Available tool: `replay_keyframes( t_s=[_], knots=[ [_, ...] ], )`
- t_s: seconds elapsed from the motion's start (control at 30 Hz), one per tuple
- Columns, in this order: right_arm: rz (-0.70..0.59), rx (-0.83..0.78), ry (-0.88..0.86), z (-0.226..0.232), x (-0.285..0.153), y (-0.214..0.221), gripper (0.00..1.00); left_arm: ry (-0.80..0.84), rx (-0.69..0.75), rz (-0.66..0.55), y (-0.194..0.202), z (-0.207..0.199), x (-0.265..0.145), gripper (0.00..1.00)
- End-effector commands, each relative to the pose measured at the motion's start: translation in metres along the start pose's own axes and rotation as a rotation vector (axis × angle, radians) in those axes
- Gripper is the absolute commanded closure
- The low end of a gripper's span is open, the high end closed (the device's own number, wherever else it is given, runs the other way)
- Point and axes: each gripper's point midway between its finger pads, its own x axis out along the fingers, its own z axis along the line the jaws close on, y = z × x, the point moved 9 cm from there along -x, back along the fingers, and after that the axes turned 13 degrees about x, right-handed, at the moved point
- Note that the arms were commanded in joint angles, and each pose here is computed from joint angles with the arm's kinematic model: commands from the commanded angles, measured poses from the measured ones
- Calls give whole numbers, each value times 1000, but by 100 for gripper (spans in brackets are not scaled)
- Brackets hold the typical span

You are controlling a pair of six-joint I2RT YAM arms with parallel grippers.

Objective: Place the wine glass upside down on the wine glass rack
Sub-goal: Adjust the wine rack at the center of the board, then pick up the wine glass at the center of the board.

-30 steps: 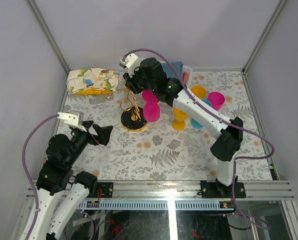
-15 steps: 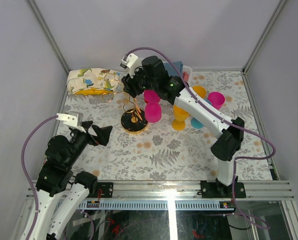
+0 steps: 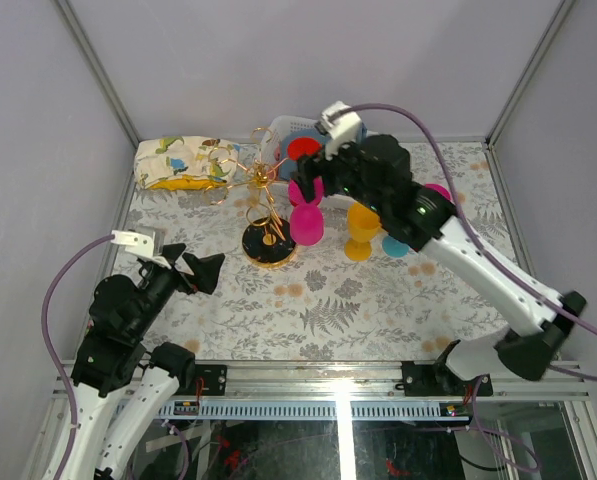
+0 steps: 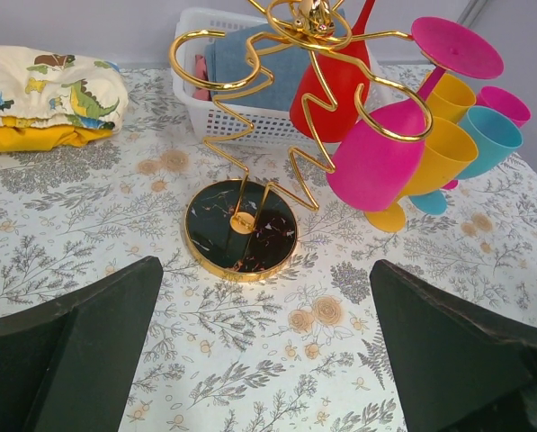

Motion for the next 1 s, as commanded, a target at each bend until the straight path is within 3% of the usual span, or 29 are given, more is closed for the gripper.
replay_keyframes(
  t_s=[0.0, 0.3, 0.4, 0.73, 0.97],
  knots=[
    [-133, 92, 237, -23, -50, 4, 15, -1, 0, -71, -11, 0, -1, 0],
    [-76, 264, 591, -59, -133, 87, 10, 47, -8, -37, -5, -4, 7, 0],
    [-4, 318, 628, -62, -142, 114, 1, 50, -11, -22, -3, -4, 9, 0],
    [287, 374, 642, -59, -113, 179, 1, 9, -13, 0, 1, -1, 9, 0],
    [348, 346, 650, -73, -81, 189, 1, 8, -6, 2, 1, -1, 7, 0]
  ],
)
